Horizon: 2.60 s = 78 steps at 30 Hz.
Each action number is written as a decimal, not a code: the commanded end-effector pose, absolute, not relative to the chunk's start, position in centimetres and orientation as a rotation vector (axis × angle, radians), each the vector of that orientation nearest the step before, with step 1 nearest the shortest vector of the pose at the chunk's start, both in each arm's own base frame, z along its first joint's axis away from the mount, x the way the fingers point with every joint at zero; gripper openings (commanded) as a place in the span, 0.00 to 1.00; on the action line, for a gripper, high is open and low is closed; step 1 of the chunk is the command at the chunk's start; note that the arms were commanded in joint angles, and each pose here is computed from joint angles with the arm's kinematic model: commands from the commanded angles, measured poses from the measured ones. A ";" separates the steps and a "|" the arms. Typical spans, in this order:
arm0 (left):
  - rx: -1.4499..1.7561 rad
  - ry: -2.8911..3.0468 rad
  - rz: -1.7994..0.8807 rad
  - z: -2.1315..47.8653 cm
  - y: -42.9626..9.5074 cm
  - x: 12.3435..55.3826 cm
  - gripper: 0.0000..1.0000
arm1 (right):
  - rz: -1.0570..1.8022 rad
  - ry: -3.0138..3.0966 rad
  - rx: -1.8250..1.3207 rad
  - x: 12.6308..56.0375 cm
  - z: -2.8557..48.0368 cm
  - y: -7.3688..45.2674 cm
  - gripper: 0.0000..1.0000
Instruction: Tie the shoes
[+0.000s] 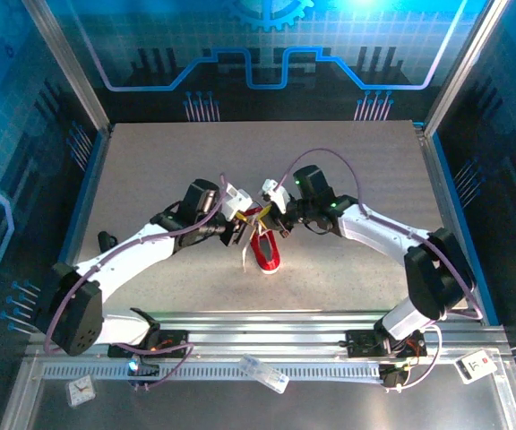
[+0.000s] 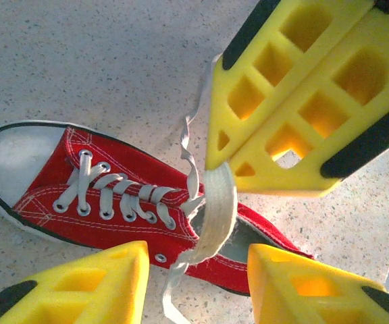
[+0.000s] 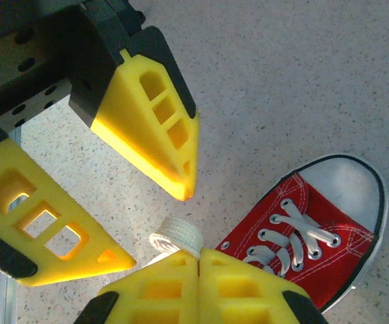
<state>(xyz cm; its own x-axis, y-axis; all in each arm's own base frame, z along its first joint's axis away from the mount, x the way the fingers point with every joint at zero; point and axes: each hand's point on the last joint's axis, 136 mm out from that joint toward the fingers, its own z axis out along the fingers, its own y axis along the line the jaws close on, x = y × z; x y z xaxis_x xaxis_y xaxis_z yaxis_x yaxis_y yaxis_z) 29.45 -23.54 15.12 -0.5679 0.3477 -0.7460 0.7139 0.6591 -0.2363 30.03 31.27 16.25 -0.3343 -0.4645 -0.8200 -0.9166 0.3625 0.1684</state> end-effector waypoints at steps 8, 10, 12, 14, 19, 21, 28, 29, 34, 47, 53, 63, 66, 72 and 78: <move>0.875 2.051 -0.788 16.3 -24.2 29.5 0.42 | 0.834 1.905 -1.201 29.6 16.8 31.5 0.00; 0.881 2.053 -0.805 16.2 -24.4 29.6 0.40 | 0.836 1.904 -1.201 29.6 16.8 31.5 0.00; 0.883 2.050 -0.821 16.2 -24.7 29.7 0.37 | 0.839 1.904 -1.203 29.6 16.8 31.5 0.00; 0.885 2.039 -0.838 16.4 -25.0 29.8 0.35 | 0.839 1.905 -1.203 29.6 16.8 31.5 0.00; 0.895 2.032 -0.867 16.5 -25.5 30.0 0.30 | 0.847 1.909 -1.205 29.4 16.8 31.5 0.00; 0.895 2.031 -0.873 16.6 -25.6 30.0 0.29 | 0.849 1.914 -1.207 29.4 16.6 31.5 0.00; 0.879 2.027 -0.903 16.8 -25.9 29.9 0.00 | 0.826 1.940 -1.186 29.8 16.5 31.2 0.20; 0.867 2.028 -0.900 16.8 -25.8 30.0 0.00 | 0.816 1.957 -1.160 30.2 16.6 30.8 0.33; 0.822 2.012 -0.897 17.1 -25.3 29.6 0.00 | 0.794 2.114 -0.882 32.8 17.0 26.1 0.60; 0.827 2.026 -0.925 16.4 -25.6 29.5 0.00 | 0.145 2.819 -0.542 34.5 5.8 14.3 0.66; 0.843 2.035 -0.913 16.0 -25.4 29.1 0.00 | 0.173 2.931 -0.286 36.0 4.6 14.0 0.67; 0.841 2.025 -0.948 15.9 -25.6 28.7 0.00 | 0.312 3.007 -0.099 37.5 1.6 16.6 0.66; 0.852 2.019 -0.946 16.1 -25.6 28.6 0.00 | 0.267 3.026 -0.095 37.5 0.8 16.4 0.62; 0.864 2.018 -0.943 16.2 -25.6 28.5 0.00 | 0.227 3.037 -0.133 37.1 -0.1 16.4 0.37; 0.864 2.011 -0.938 16.5 -25.6 28.6 0.00 | 0.207 2.990 -0.161 37.2 1.5 16.0 0.30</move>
<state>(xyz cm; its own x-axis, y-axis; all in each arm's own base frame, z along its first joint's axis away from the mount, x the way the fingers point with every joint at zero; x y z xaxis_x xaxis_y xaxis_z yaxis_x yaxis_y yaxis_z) 28.96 -25.29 15.56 -0.5286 0.2550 -0.8096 0.7735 0.5376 -0.3357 38.45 15.10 1.67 -0.9833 -0.0681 -0.1689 -0.0862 0.9910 0.1020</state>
